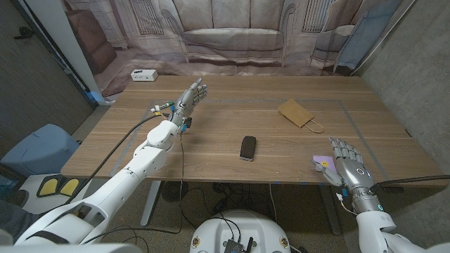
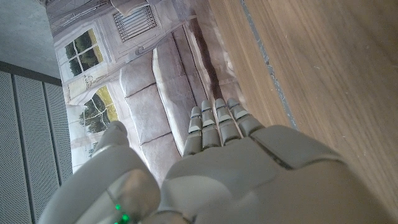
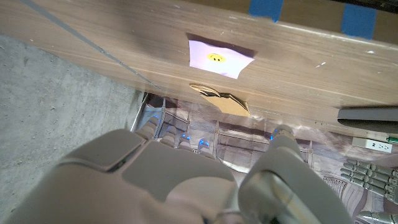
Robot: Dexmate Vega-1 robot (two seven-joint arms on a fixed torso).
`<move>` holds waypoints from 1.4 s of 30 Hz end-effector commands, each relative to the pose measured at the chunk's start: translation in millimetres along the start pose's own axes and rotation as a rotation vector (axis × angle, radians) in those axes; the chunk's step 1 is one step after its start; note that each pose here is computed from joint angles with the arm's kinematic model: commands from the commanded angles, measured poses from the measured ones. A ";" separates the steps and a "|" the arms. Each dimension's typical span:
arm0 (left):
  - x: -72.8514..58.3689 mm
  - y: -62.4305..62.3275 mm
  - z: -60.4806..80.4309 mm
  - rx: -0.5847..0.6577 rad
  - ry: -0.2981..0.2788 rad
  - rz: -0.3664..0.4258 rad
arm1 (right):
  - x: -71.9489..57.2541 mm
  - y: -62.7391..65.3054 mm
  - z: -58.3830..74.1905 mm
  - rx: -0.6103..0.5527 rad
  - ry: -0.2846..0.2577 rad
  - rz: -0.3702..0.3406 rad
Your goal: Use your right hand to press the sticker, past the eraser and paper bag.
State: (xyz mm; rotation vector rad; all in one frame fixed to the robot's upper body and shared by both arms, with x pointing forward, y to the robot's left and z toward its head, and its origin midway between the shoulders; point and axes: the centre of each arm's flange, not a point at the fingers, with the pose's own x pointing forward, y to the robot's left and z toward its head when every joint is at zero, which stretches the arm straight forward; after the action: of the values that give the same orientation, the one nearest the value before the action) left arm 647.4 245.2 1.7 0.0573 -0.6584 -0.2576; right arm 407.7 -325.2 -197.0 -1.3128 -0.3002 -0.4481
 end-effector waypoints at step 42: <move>-14.5 3.8 10.4 -0.008 -0.057 -0.044 | 24.8 -38.7 27.7 0.333 -0.168 -0.184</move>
State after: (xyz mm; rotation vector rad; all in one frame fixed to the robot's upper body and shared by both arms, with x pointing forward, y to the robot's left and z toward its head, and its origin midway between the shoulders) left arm 633.9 252.9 -1.4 0.0568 -0.6896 -0.2907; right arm 407.3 -312.6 -157.8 -1.0898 -0.5537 -0.4462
